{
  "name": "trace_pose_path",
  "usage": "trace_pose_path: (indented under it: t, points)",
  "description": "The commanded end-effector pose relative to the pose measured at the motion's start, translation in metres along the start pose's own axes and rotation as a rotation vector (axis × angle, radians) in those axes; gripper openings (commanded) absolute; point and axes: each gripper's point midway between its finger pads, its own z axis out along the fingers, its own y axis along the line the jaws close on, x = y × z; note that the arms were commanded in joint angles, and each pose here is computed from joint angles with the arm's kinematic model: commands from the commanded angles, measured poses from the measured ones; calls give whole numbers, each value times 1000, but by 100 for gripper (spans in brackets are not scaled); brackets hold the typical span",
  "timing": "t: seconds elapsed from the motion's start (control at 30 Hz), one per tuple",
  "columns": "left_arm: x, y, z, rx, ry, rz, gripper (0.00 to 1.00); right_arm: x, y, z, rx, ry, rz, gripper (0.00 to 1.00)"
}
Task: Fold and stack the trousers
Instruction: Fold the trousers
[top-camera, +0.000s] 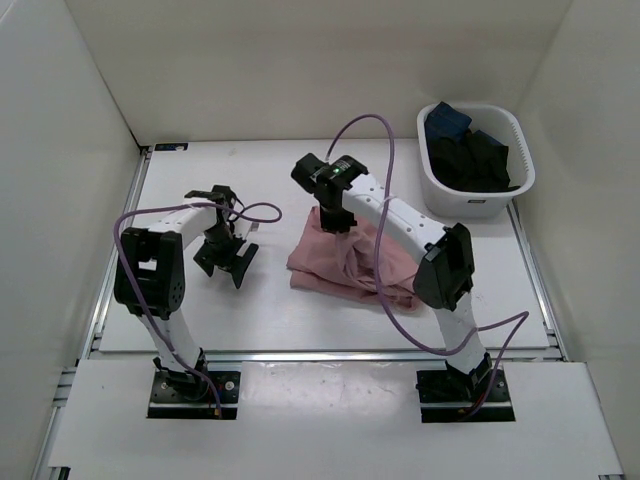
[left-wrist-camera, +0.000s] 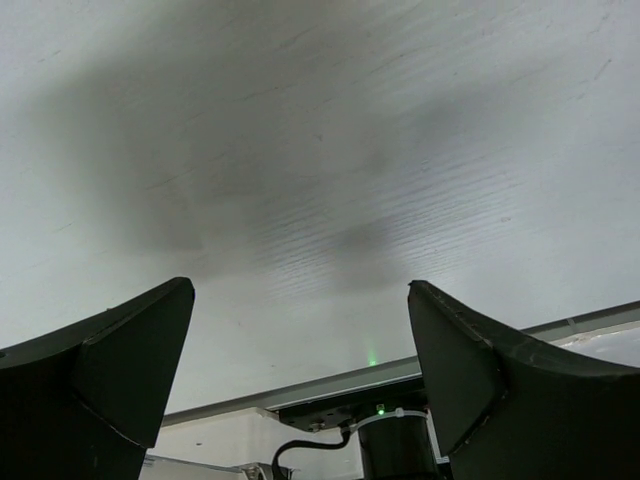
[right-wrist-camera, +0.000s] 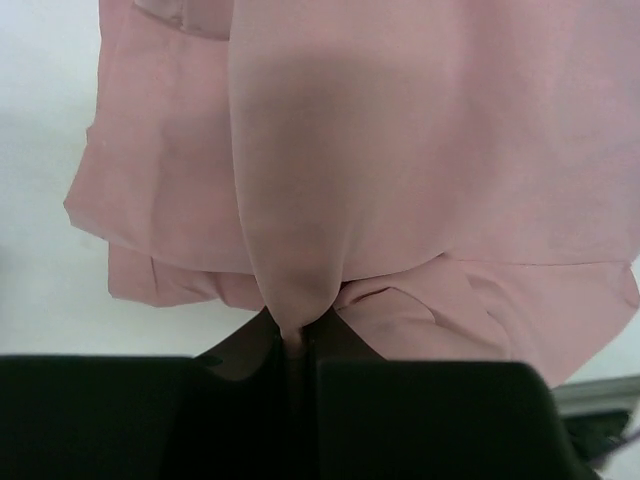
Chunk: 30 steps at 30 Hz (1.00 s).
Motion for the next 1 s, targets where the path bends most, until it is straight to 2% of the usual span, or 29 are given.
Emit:
trace_pose_path:
  t: [0.0,0.13,0.27,0.33,0.37,0.4,0.43,0.47,0.53,0.63,0.7,0.73,0.77,0.8,0.87,0.9,0.97]
  points:
    - [-9,-2,-1,19,-52,1,100,-41,12,-29,-64,-150,202,0]
    - [0,-4,9,29,-22,7,100,-40,38,-12,-145,-153,304,0]
    - [1,-6,14,41,-13,6,100,-22,61,-1,-167,-124,298,0]
    - [0,-3,17,42,-12,-3,100,-14,82,0,-223,-113,247,5]
    - [2,-3,22,48,5,-5,100,-19,97,-6,-286,-135,236,12]
    - [0,-2,25,47,4,-4,100,-11,114,-9,-354,-114,165,44]
    - [1,0,24,47,3,-15,100,-13,123,-13,-404,-117,141,63]
    - [4,4,28,52,16,-33,100,-18,137,-24,-467,-141,118,91]
    - [8,12,30,47,27,-60,100,-18,152,-38,-532,-176,27,99]
    - [3,38,16,-2,-21,-95,100,-39,140,-84,-599,-321,-3,99]
    - [-10,56,-10,-87,-88,-93,100,-36,109,-98,-571,-389,14,99]
    - [-15,56,-22,-105,-108,-83,100,-41,83,-90,-485,-428,68,99]
    - [-26,50,-34,-118,-141,-41,100,-42,59,-105,-482,-452,168,99]
    - [-47,50,-59,-151,-225,2,100,-15,35,-70,-390,-373,182,93]
    - [-69,20,-80,-135,-291,117,100,-3,-8,-52,-329,-320,332,78]
    - [-85,9,-97,-133,-352,152,100,5,-26,-37,-294,-290,381,56]
    - [-102,-29,-105,-71,-402,249,100,39,-47,-7,-255,-228,428,36]
